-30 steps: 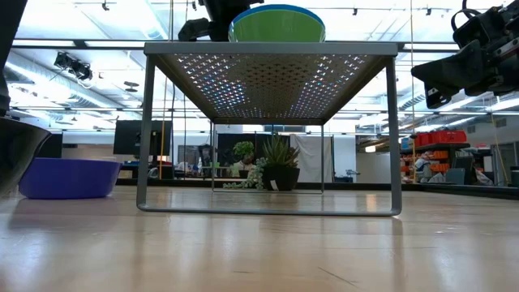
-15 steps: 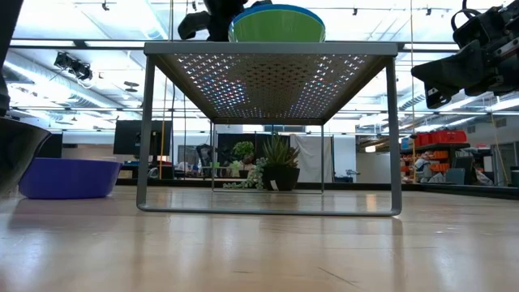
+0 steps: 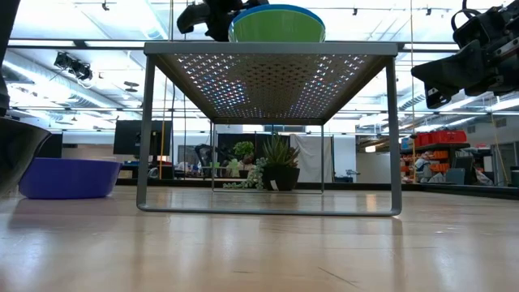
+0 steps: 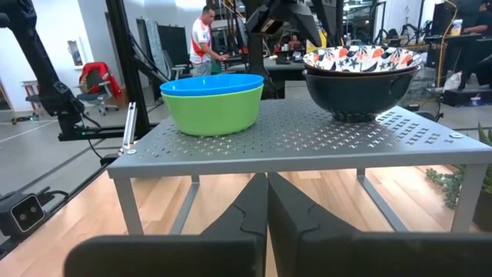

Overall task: Pick & Place Mini bowls
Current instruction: Stack the top white patterned bowl on the other white patterned bowl on the shelf

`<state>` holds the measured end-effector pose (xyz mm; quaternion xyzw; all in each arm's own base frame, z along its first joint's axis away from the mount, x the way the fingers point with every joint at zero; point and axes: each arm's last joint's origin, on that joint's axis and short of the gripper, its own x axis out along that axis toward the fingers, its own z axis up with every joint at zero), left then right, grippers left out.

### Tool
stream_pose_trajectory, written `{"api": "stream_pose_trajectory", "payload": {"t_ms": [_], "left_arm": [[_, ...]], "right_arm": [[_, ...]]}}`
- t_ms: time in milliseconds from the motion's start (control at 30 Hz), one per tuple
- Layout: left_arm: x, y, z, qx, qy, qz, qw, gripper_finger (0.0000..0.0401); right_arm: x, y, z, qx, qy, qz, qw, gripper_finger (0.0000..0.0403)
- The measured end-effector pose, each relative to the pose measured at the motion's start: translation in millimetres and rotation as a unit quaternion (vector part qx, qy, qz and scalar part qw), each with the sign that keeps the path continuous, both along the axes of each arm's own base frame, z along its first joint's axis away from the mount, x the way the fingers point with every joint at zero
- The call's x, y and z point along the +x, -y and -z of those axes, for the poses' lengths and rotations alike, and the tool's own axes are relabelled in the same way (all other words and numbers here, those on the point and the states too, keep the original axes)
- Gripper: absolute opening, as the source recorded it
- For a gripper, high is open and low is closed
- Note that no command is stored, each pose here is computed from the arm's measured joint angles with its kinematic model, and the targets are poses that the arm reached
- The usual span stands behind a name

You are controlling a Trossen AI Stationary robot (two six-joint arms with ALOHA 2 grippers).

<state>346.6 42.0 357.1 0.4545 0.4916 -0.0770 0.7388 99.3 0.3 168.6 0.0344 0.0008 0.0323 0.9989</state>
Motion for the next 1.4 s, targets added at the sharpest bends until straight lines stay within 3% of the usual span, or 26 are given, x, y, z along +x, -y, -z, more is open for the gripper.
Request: {"api": "stream_pose_trajectory", "payload": {"t_ms": [233, 533, 767, 1400], "left_arm": [[-5, 0, -7, -0.044, 0.027, -0.014, 0.999, 0.0088], [-16, -11, -18, -0.127, 0.067, -0.060, 0.988, 0.0007], [-18, -25, -19, -0.194, 0.087, -0.096, 0.973, 0.0005], [-18, -63, -11, -0.263, 0.101, -0.128, 0.951, 0.0002]], "right_arm": [[0, 0, 0, 0.000, 0.000, 0.000, 1.000, 0.0011], [0, 0, 0, 0.000, 0.000, 0.000, 1.000, 0.0011], [0, 0, 0, 0.000, 0.000, 0.000, 1.000, 0.0011], [0, 0, 0, 0.000, 0.000, 0.000, 1.000, 0.0011]]}}
